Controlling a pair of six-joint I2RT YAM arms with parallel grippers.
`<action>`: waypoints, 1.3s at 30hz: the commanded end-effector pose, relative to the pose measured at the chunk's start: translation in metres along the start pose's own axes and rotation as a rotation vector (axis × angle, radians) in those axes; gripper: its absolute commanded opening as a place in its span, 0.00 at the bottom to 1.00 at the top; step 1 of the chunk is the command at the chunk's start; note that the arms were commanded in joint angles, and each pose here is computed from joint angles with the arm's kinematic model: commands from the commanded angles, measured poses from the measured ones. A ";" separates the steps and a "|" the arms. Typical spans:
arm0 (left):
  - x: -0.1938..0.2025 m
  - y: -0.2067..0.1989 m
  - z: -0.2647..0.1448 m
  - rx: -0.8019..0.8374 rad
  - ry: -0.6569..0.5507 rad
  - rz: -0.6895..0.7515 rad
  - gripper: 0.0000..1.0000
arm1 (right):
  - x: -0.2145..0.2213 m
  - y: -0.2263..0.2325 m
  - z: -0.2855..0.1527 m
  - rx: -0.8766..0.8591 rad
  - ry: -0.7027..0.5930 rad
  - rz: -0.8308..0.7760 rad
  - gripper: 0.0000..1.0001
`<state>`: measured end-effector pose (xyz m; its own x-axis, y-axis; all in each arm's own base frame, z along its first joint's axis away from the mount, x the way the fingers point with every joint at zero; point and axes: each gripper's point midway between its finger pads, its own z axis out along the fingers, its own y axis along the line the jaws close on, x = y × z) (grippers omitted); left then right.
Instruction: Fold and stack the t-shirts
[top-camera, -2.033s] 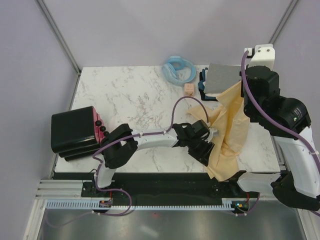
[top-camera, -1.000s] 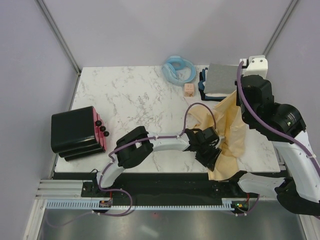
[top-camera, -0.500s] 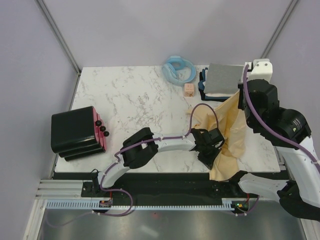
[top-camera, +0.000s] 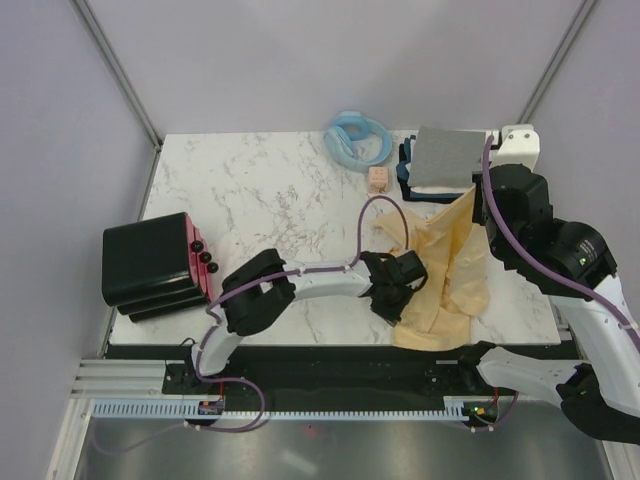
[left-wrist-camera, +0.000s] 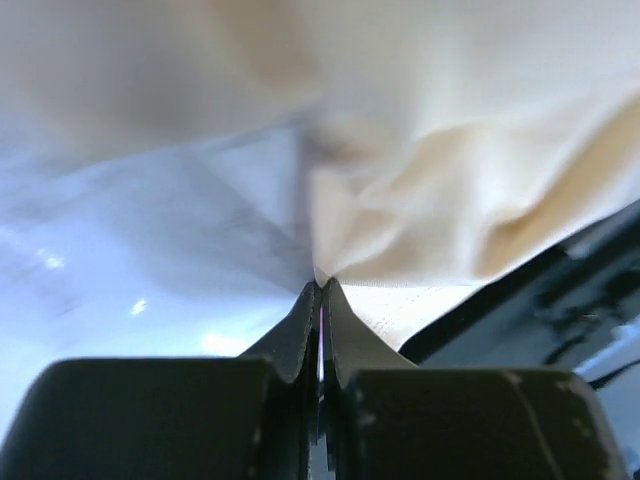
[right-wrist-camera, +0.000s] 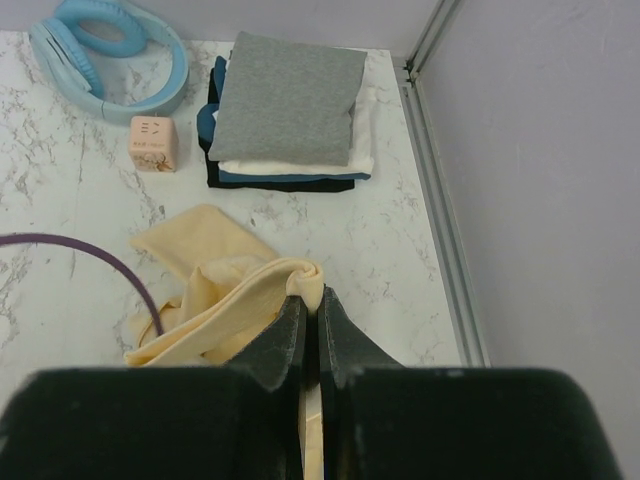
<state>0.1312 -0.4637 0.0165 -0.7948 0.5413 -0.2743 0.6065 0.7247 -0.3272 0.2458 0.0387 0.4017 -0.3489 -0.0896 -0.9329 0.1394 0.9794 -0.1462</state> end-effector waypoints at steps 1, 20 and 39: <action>0.004 0.122 -0.041 -0.315 -0.041 -0.211 0.02 | -0.005 0.003 0.001 -0.010 -0.023 0.044 0.00; -0.036 0.309 -0.146 -0.649 -0.192 -0.427 0.02 | 0.001 0.040 0.020 -0.093 0.025 0.035 0.00; -0.030 0.319 -0.103 -0.472 -0.068 -0.396 0.41 | -0.003 0.055 0.035 -0.097 0.028 0.008 0.00</action>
<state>0.3411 -0.2052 0.0175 -0.9555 0.1271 -0.2661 0.1293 0.9916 0.0094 0.2812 0.0845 0.3740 -0.4097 -0.1016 -0.9065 0.0445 0.9904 -0.1311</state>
